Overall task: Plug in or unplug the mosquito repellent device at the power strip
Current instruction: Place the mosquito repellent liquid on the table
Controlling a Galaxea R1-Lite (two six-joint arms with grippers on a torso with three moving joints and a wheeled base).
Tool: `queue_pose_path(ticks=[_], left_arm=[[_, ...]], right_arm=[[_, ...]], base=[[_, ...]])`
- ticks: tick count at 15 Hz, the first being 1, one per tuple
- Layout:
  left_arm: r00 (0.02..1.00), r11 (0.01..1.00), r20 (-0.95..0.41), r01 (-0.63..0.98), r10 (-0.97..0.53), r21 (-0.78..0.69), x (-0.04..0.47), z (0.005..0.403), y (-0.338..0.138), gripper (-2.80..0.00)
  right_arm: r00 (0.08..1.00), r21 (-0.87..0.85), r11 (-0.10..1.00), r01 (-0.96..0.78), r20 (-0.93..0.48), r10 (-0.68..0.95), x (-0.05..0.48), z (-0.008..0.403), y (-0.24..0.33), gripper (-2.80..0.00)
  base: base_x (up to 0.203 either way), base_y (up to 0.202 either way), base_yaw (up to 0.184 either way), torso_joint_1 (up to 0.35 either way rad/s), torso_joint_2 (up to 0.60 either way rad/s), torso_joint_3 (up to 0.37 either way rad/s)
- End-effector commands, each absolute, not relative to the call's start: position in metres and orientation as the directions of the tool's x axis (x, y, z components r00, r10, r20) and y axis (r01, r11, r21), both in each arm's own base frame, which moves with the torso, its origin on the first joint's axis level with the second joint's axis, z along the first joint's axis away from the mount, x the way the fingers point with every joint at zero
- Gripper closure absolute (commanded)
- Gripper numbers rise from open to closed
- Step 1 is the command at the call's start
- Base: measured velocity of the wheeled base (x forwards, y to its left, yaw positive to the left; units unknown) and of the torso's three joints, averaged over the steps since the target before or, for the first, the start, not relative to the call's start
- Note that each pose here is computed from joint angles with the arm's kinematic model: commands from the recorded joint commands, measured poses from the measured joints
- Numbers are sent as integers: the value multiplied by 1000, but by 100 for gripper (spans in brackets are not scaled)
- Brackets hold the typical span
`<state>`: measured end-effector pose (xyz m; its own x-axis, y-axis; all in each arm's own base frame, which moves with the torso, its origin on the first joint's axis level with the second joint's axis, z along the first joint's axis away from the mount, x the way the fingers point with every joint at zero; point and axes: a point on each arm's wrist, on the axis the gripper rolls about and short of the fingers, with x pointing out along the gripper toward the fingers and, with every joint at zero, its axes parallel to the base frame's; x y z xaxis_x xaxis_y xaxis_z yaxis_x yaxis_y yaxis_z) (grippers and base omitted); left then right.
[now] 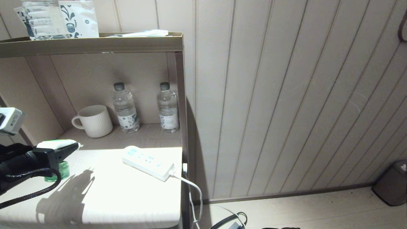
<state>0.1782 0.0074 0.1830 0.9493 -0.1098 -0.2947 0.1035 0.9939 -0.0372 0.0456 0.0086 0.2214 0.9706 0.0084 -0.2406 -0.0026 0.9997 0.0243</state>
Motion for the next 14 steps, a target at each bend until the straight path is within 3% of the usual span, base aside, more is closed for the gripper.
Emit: queue_pose_path(ticks=[1,4,7,10,12,14], left_arm=[[954,994,-277,106,-112,-34,175,186,7,0],[956,994,-271,106,-111,-32,170,186,7,0],[946,993,-304,108,-116,-41,169,177,6,0],[942,993,-312,112,-121,-46,172,175,7,0],[940,990,-312,131,-141,-51,173,174,6,0],[941,990,-306,133,-142,-51,174,172,6,0]], right_arm=[[989,39,995,90,-123,-84,1,207,-7,0],[954,-46,965,257,-145,-261,-24,160,-9,0],[949,-92,955,282,-122,-292,-38,117,-7,0],[977,-63,981,184,-99,-190,-34,86,-5,0],[998,-23,1000,-17,-67,16,-29,82,0,0],[998,-3,1000,-20,-59,20,-28,81,0,0]], base=[[0,0,0,0,0,0],[0,0,0,0,0,0],[0,0,0,0,0,0],[0,0,0,0,0,0],[0,0,0,0,0,0],[0,0,0,0,0,0]])
